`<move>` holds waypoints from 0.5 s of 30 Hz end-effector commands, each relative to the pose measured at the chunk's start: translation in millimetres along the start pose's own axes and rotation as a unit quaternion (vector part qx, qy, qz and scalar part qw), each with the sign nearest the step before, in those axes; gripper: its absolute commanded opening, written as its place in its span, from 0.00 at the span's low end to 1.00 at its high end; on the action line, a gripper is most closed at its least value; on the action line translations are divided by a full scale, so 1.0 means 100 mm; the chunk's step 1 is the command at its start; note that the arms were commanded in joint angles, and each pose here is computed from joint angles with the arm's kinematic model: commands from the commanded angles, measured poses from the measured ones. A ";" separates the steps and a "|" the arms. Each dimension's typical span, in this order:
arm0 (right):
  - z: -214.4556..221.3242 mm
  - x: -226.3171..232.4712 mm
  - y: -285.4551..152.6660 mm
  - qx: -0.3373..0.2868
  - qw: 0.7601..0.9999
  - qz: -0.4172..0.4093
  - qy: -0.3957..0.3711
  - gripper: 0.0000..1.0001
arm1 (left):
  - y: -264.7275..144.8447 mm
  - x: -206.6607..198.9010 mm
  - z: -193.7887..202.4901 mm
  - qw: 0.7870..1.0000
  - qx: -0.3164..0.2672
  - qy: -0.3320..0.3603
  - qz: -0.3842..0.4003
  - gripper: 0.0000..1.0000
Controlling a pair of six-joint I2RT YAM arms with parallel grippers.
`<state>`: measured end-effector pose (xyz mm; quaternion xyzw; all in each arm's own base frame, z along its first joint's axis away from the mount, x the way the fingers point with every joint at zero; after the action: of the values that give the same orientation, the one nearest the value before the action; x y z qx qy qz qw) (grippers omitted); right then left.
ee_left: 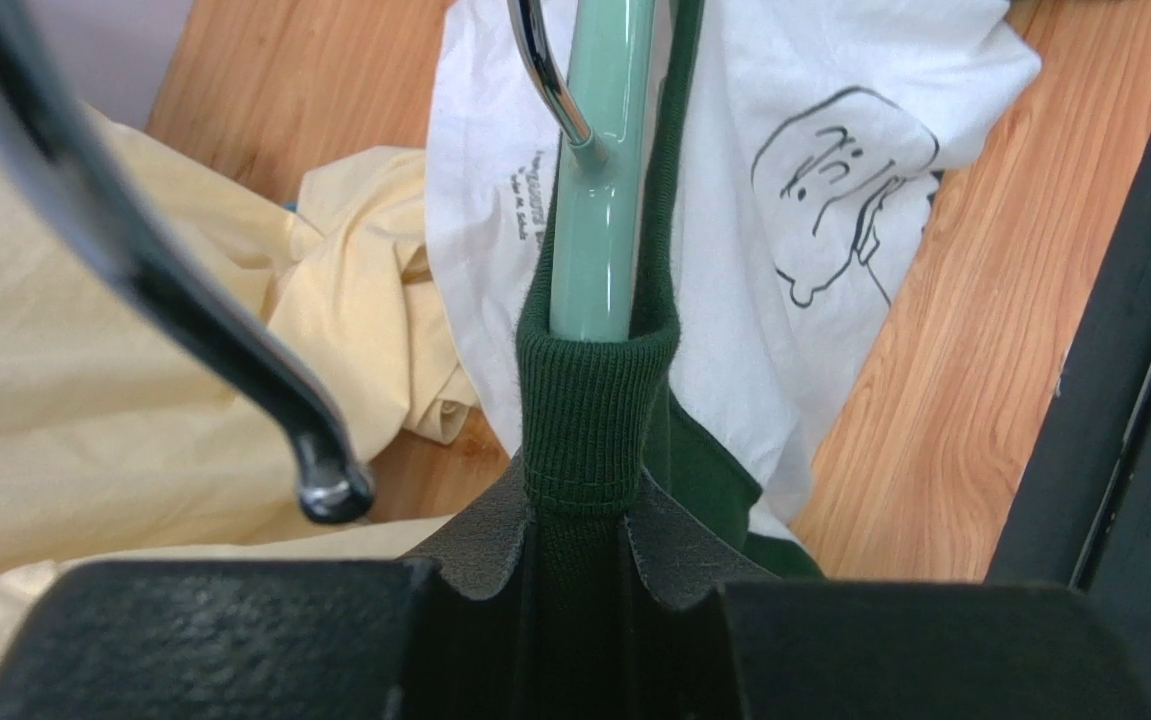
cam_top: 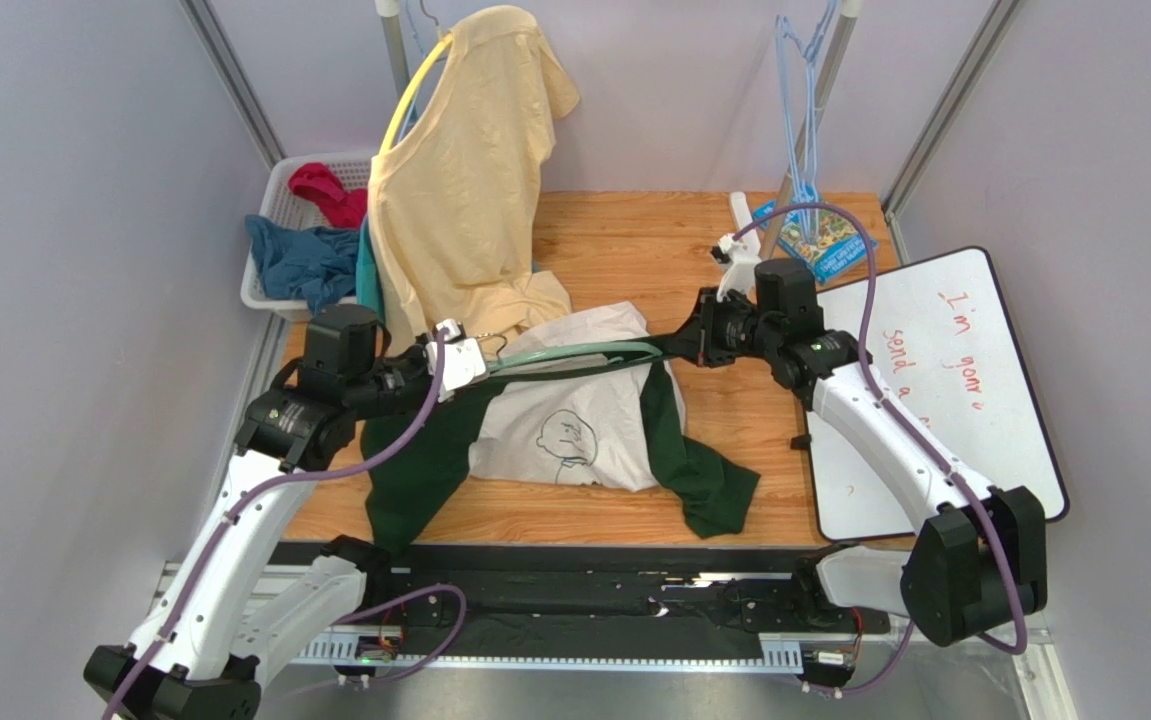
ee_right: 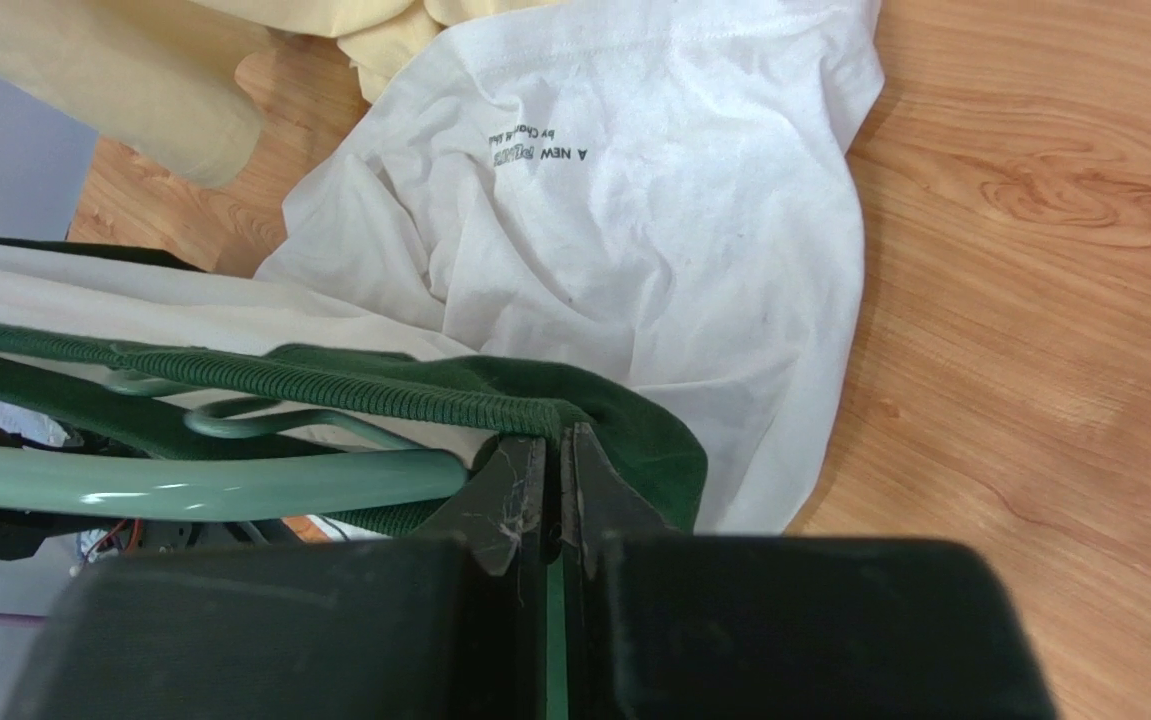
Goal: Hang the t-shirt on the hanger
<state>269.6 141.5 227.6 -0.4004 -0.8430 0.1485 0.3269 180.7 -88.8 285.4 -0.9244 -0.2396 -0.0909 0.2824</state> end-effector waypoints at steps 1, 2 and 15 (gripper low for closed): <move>-0.33 -0.38 -0.34 -0.067 0.984 0.160 -0.031 0.00 | -0.17 0.15 0.05 0.996 0.067 0.038 -0.037 0.00; -0.38 -0.33 -0.39 -0.075 0.984 0.155 -0.039 0.00 | -0.16 0.16 0.04 0.996 0.071 0.043 -0.031 0.00; -0.56 0.69 -0.78 -0.096 0.978 -0.019 -0.185 0.00 | 0.37 0.13 -0.58 0.996 0.021 0.064 0.053 0.00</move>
<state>245.2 136.2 295.5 -0.3915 -0.8825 0.1428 0.2181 205.9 -128.1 304.5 -0.9211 -0.1718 -0.1172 0.3290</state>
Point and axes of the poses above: each gripper's point midway between its finger pads, its own y axis out along the fingers, its own x axis along the line the jaws close on, z = x × y, the point moved 8 cm from there along -y, back along the fingers, and after that the axes turned 3 degrees about -y, right-handed, at the moved point
